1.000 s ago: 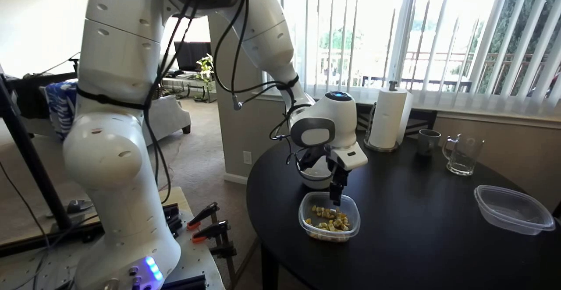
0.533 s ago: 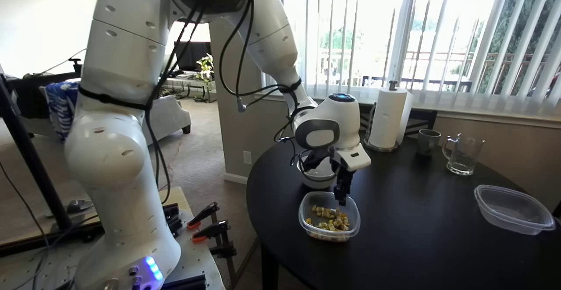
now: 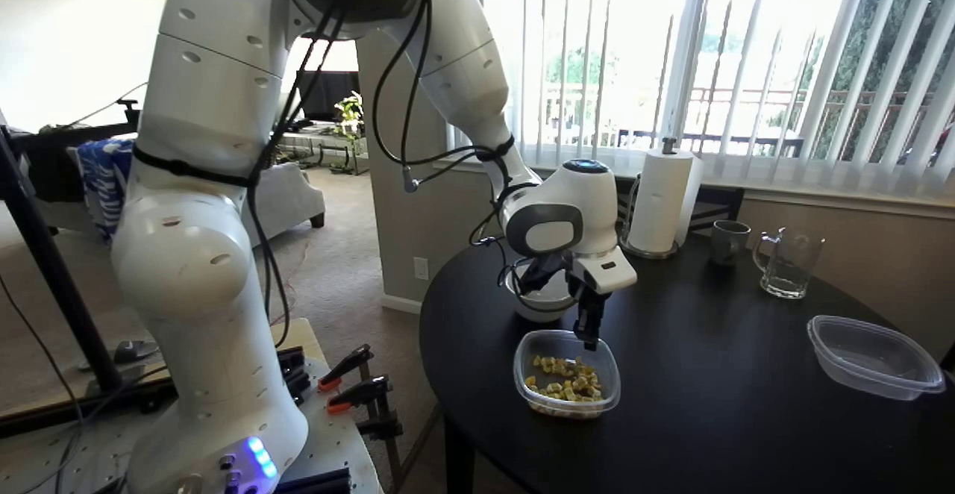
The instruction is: Pour the contents of the lunchbox into the bowl
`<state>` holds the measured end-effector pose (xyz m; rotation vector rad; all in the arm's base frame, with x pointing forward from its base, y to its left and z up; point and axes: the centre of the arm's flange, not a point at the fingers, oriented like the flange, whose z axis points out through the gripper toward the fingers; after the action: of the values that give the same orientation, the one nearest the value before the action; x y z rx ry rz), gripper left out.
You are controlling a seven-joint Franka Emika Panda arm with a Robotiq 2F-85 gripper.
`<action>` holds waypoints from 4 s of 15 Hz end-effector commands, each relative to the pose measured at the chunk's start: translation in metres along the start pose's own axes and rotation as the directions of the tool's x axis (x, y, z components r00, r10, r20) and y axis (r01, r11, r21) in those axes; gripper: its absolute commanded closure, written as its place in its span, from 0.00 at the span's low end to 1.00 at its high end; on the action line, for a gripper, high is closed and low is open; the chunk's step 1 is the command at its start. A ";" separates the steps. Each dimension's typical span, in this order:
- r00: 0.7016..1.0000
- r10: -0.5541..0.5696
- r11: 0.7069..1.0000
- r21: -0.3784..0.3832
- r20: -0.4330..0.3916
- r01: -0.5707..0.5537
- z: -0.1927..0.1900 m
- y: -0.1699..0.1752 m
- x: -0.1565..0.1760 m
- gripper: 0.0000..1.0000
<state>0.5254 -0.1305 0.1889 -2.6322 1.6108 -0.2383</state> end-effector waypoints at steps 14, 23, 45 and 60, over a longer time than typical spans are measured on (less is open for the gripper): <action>1.000 0.005 1.000 -0.015 -0.031 -0.005 -0.125 0.030 -0.053 0.96; 0.989 -0.109 0.989 0.110 0.098 0.098 -0.218 0.000 -0.106 0.96; 0.974 -0.092 0.734 0.675 0.208 -0.075 -0.195 -0.069 -0.083 0.96; 0.980 0.016 0.625 0.763 0.198 -0.165 -0.159 -0.107 -0.067 0.96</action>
<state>0.5543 -0.0041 0.3685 -1.8749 1.1650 -0.4994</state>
